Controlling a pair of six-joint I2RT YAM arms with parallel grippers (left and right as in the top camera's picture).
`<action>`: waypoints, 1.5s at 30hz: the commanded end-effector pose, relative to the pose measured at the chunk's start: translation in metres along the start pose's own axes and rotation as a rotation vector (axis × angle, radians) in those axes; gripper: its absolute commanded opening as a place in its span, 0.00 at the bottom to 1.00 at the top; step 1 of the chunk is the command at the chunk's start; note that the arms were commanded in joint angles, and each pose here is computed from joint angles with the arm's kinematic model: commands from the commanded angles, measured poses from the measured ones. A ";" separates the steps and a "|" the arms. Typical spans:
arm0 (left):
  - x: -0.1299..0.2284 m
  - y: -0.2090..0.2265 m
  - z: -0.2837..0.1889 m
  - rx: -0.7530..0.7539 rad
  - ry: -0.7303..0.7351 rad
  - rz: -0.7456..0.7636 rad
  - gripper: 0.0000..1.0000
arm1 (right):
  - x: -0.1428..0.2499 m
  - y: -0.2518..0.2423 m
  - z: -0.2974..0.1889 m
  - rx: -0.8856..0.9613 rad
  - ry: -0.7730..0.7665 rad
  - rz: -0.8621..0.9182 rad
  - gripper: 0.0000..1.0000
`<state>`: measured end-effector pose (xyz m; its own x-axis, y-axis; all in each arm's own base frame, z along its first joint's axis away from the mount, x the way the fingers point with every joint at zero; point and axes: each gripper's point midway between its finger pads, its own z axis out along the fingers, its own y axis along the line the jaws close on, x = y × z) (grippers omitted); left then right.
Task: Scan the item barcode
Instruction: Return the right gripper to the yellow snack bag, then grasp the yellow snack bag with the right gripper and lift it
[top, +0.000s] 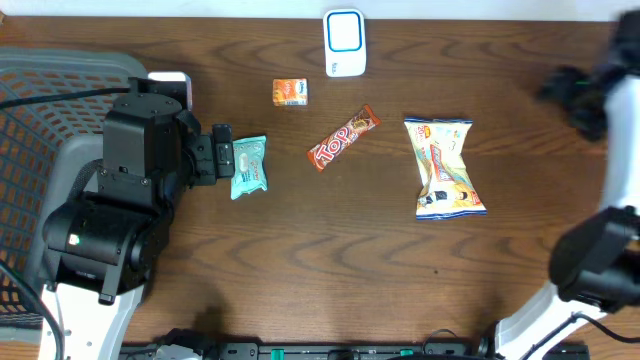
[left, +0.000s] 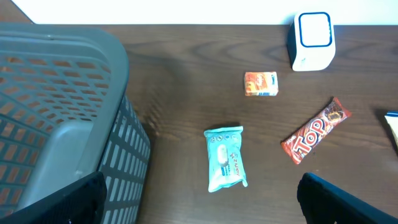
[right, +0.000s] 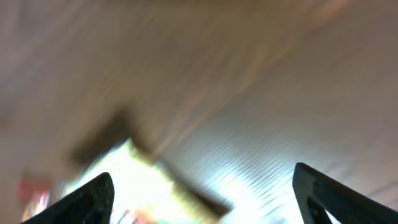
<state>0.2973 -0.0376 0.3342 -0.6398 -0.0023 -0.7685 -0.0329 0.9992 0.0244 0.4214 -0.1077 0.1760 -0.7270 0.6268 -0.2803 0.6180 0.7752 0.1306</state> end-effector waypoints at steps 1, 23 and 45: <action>0.000 0.003 0.002 -0.014 0.003 -0.001 0.98 | 0.042 0.055 -0.003 -0.024 0.053 -0.212 0.86; 0.000 0.003 0.002 -0.014 0.003 -0.001 0.98 | 0.171 0.097 0.091 0.327 -0.096 -0.723 0.69; 0.000 0.003 0.002 -0.014 0.003 -0.001 0.98 | 0.260 0.036 0.190 0.484 0.313 -0.827 0.01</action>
<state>0.2973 -0.0375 0.3341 -0.6401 -0.0022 -0.7683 -0.0329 0.9992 0.0245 0.3722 0.0301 -0.0014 -0.9849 -0.1479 -0.0896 -0.0446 0.7178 -0.6948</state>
